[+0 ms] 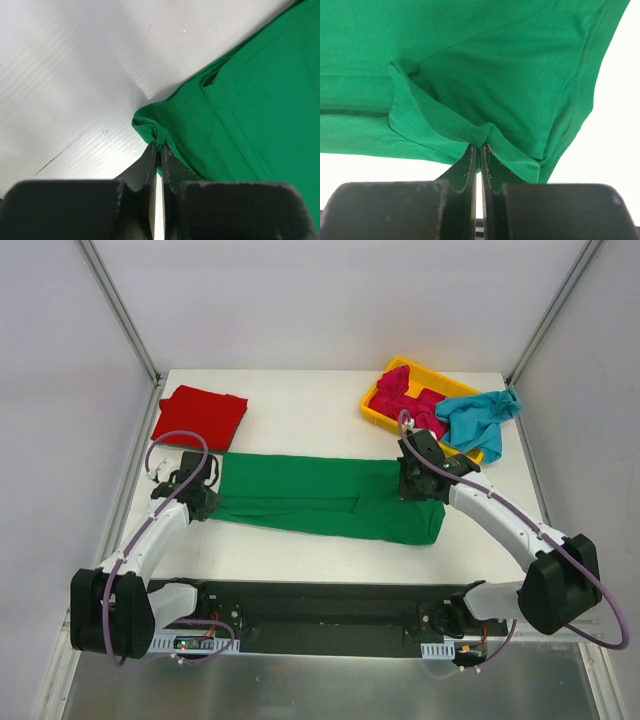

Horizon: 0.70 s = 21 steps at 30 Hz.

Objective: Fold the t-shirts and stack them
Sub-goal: Fold the other side of the tshirt into a rectangle

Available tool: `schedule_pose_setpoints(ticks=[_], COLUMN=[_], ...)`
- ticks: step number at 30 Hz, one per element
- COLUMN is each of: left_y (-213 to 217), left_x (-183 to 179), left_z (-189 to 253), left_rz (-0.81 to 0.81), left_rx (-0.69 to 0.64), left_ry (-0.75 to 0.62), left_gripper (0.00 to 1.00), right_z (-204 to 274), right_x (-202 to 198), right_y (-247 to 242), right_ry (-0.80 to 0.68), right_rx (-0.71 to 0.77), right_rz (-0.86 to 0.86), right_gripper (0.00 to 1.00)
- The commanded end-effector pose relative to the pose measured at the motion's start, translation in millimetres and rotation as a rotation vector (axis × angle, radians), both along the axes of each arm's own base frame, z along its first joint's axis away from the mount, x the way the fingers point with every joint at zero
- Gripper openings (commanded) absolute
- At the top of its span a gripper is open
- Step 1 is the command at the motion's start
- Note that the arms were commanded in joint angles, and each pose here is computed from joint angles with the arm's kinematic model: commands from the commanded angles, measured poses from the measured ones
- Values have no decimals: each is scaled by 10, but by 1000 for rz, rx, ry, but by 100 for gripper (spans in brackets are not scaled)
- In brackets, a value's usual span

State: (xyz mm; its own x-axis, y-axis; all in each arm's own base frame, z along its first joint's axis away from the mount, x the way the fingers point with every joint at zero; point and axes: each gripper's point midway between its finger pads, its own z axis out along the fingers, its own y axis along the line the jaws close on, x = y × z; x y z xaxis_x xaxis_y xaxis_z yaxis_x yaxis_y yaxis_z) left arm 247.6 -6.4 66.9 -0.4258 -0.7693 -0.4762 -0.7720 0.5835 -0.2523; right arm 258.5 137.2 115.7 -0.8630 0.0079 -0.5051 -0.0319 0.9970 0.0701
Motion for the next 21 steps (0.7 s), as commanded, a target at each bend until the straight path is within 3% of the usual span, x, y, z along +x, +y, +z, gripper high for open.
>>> schedule_pose_setpoints(ticks=[1, 21], left_y=[107, 117], left_x=[165, 450], left_z=[136, 46], left_rz=[41, 26], left_rx=[43, 80], left_ry=[-30, 53], left_gripper=[0, 0], right_z=[269, 55], right_x=[314, 795], right_y=[7, -175], right_ry=[-110, -160], right_rx=[4, -11], right_rz=[31, 9], right_gripper=[3, 7])
